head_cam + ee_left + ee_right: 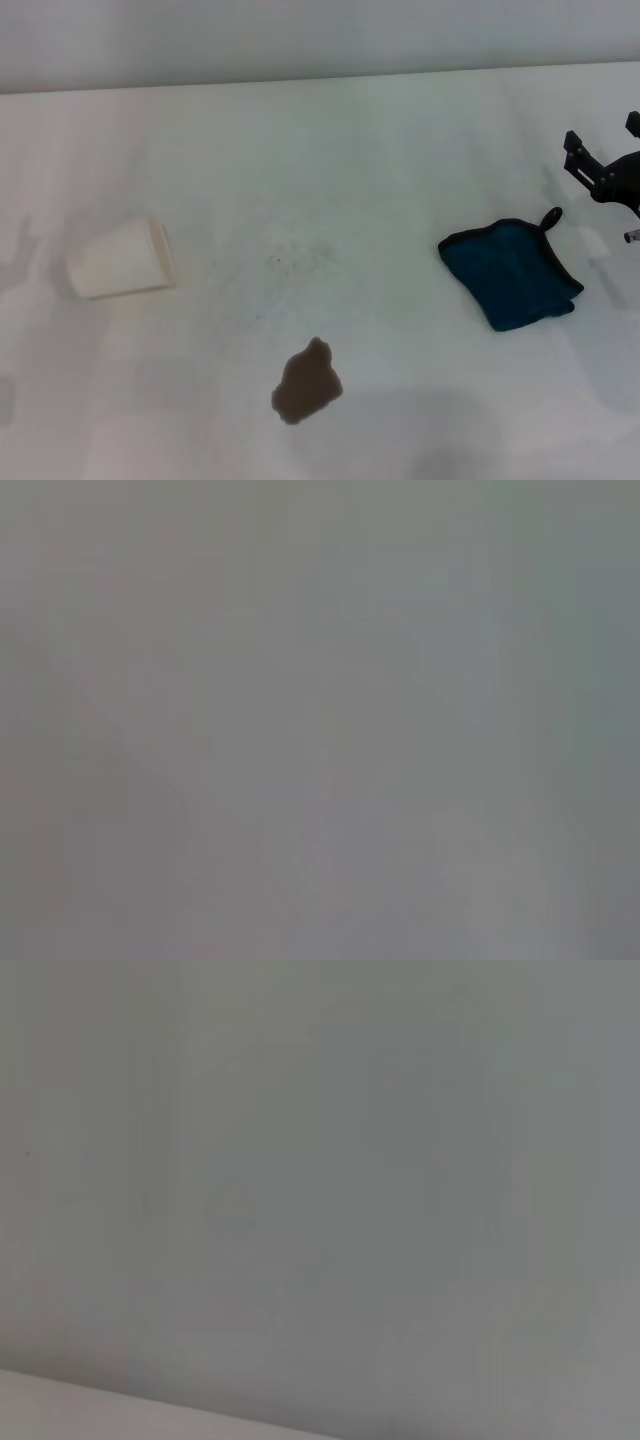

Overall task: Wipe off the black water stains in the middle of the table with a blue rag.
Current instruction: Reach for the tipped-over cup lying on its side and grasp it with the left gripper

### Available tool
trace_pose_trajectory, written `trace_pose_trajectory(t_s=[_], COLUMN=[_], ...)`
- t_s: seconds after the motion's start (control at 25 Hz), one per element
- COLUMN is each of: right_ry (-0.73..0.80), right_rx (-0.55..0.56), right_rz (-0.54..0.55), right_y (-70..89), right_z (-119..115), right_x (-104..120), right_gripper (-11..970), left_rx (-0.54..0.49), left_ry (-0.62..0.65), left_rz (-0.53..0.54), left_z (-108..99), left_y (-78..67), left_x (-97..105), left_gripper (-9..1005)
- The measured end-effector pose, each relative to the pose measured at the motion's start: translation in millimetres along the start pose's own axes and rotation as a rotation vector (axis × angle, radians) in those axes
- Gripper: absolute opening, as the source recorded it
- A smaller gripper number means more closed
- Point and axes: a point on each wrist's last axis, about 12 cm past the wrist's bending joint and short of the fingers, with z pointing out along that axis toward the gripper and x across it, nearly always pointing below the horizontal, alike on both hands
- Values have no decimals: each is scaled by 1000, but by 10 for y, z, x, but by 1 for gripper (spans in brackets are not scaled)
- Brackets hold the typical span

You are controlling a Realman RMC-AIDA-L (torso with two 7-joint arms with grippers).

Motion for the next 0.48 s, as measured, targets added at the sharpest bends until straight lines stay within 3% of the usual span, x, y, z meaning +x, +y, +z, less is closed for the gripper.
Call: trace_pose_trajectory(t_s=[0.48], right_ry=[3], right_rx=[2], right_rz=[2], right_y=[-2], right_z=[-14], right_x=[10], right_gripper=[854], left_rx=[0], left_ry=[1], left_rz=[1], left_z=[0], left_y=[-6], left_x=[1], left_gripper=[880])
